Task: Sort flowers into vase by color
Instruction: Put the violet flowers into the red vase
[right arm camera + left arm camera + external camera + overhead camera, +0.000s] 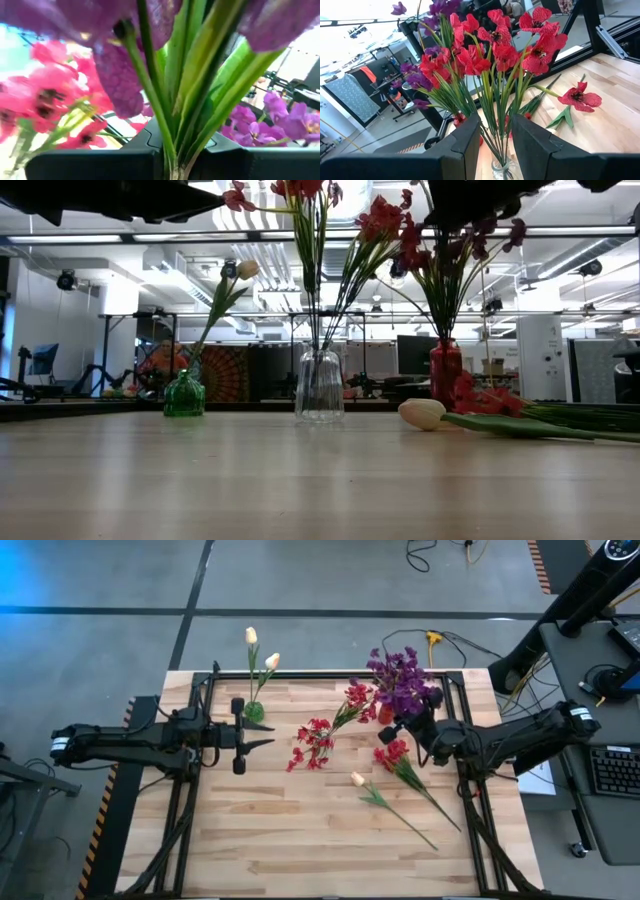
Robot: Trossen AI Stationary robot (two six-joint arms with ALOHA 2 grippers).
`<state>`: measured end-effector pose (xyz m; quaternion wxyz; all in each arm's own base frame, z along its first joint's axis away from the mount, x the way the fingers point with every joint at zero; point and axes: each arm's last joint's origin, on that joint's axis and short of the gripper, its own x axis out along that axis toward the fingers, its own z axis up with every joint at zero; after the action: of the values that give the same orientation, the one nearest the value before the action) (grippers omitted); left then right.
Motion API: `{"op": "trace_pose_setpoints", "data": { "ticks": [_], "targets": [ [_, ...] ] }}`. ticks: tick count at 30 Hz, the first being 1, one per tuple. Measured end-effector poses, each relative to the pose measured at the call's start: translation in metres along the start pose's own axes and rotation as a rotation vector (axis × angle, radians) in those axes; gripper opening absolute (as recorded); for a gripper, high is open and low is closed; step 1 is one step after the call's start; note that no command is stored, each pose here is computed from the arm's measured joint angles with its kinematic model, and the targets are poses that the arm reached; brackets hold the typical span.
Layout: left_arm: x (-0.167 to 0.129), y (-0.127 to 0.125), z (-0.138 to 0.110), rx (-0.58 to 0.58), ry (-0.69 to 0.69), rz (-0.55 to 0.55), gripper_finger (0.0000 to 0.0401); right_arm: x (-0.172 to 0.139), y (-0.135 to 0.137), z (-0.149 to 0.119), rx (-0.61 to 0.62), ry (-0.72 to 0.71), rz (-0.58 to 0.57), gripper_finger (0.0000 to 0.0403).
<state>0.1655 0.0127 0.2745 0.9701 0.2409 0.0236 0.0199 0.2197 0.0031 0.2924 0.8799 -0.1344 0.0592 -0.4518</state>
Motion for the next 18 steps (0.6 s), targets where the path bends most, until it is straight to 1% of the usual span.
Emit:
{"op": "trace_pose_setpoints", "data": {
  "ticks": [5,8,10,14,18],
  "targets": [
    [0.0,0.002,0.004,-0.017,-0.022,0.011,0.0095,-0.013,0.004,0.02,0.015,-0.037,0.062,0.0028],
    [0.0,0.007,0.014,-0.096,-0.043,0.016,0.0095,-0.024,0.006,0.032,0.008,-0.034,0.085,0.0028],
    [0.0,0.009,0.021,-0.14,-0.034,-0.007,0.0095,-0.032,0.008,0.039,-0.007,-0.024,0.083,0.0028],
    [0.003,0.006,0.033,-0.192,0.012,-0.085,0.0094,-0.049,0.01,0.051,-0.024,-0.024,0.108,0.0028],
    [0.007,-0.001,0.049,-0.221,0.002,-0.084,0.0082,-0.065,0.011,0.064,-0.017,-0.043,0.172,0.0028]
  ]
}}
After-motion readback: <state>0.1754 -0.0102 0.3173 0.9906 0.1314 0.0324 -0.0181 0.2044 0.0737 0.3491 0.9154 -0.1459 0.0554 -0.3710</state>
